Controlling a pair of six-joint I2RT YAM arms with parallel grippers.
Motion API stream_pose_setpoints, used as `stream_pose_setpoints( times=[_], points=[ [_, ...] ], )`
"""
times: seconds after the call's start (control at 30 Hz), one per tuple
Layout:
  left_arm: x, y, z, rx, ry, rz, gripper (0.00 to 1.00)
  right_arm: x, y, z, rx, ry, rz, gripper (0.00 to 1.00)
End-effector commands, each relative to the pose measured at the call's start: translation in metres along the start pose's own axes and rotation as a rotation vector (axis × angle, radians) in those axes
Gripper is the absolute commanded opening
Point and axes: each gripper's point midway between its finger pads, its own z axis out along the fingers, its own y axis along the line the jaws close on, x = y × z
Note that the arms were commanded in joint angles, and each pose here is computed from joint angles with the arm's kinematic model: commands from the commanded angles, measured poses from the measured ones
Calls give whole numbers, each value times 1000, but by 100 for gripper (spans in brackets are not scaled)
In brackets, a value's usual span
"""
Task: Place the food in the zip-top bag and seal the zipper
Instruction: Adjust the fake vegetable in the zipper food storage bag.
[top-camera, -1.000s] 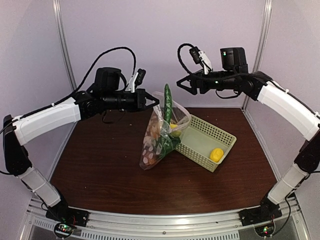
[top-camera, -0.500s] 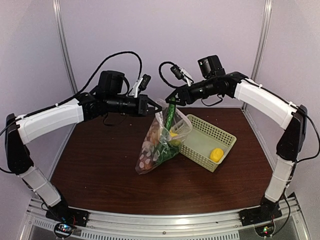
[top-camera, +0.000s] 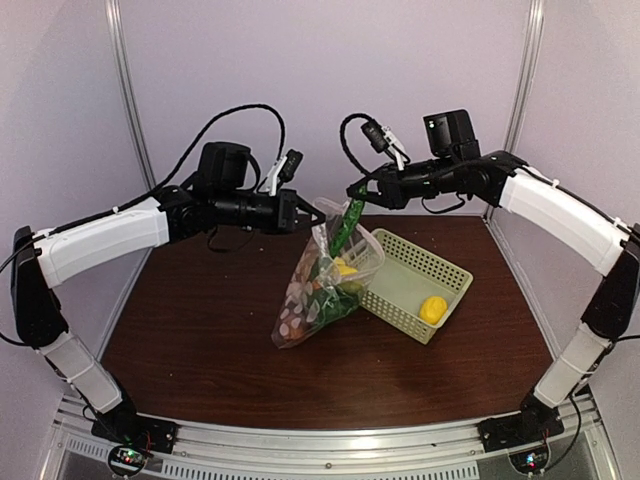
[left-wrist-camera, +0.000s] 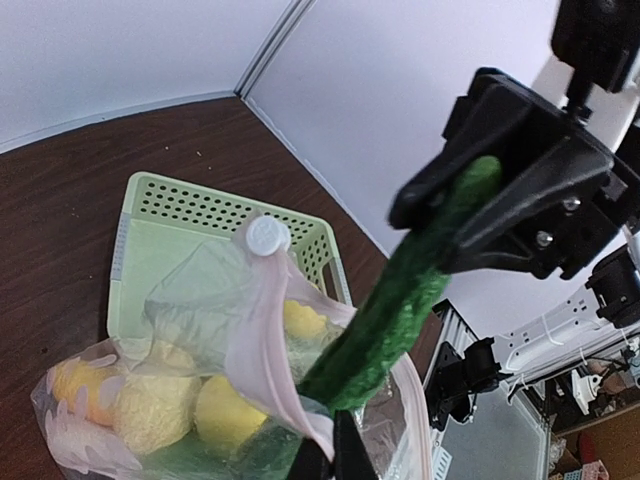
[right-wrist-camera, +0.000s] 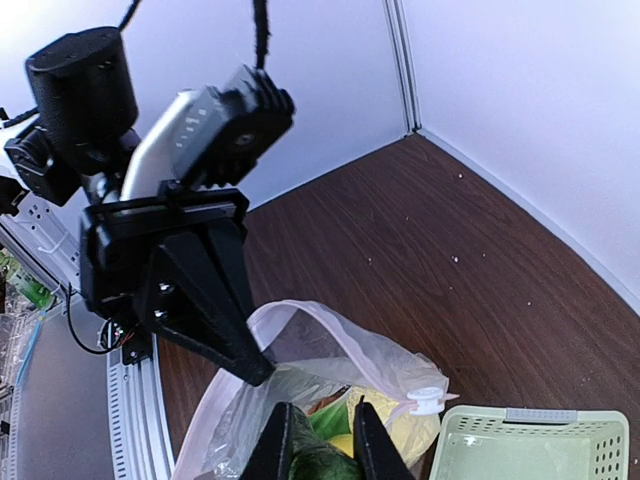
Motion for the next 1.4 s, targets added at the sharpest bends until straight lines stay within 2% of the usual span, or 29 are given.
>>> stream_pose_setpoints(
  times=[0.0, 0.17, 0.37, 0.57, 0.63, 0.8, 0.97, 1.23, 1.37],
  points=[
    [-18, -7, 2, 28, -80, -4, 0, -29, 29, -31, -36, -154, -110, 6],
    [-34, -14, 2, 53, -130, -13, 0, 1, 33, -11, -82, -81, -44, 4],
    [-44, -24, -1, 87, -159, -25, 0, 31, 29, 15, 5, 1, -87, 0],
    [-51, -31, -7, 108, -189, -31, 0, 43, 27, 31, 27, -39, -39, 1],
    [-52, -32, -10, 108, -198, -28, 0, 44, 27, 34, 19, -56, -13, 4],
    [-54, -32, -16, 94, -223, -25, 0, 51, 26, 46, 9, -18, 20, 22],
    [-52, -33, -17, 99, -219, -15, 0, 51, 23, 49, 38, 23, -9, 31],
    [-44, -31, -15, 96, -188, 6, 0, -6, 24, 1, 189, -64, -193, 60],
    [-41, -28, -14, 71, -158, 29, 0, -28, 23, -22, 243, -85, -228, 66]
  ],
)
